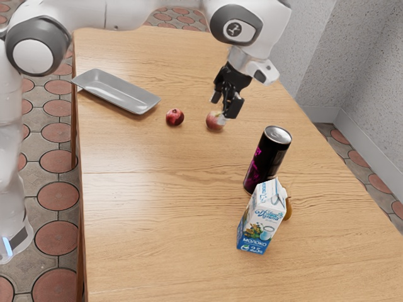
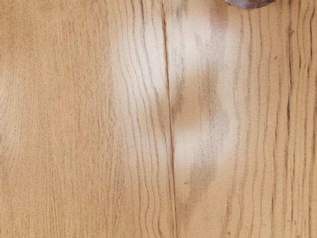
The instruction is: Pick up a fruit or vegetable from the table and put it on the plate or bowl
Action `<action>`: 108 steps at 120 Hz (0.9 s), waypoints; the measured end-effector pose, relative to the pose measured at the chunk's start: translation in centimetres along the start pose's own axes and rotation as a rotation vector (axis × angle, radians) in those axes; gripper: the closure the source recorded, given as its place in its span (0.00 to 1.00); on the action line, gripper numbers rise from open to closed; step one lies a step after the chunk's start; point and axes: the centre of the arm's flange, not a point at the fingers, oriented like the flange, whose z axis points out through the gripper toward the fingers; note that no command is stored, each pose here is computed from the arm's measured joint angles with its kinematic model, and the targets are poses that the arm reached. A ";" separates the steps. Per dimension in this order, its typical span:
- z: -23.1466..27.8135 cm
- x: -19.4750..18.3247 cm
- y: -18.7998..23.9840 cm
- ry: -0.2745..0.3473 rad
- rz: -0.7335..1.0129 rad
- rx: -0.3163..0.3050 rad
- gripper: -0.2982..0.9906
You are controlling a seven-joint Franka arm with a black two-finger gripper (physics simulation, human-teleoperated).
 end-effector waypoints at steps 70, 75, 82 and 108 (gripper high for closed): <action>0.4 0.3 -8.1 0.074 -0.174 -0.005 0.23; 1.2 -0.1 -9.9 0.056 -0.210 -0.013 0.23; 2.6 -0.6 -12.3 0.027 -0.259 -0.029 0.23; 8.3 -2.1 -17.1 -0.081 -0.356 -0.121 0.23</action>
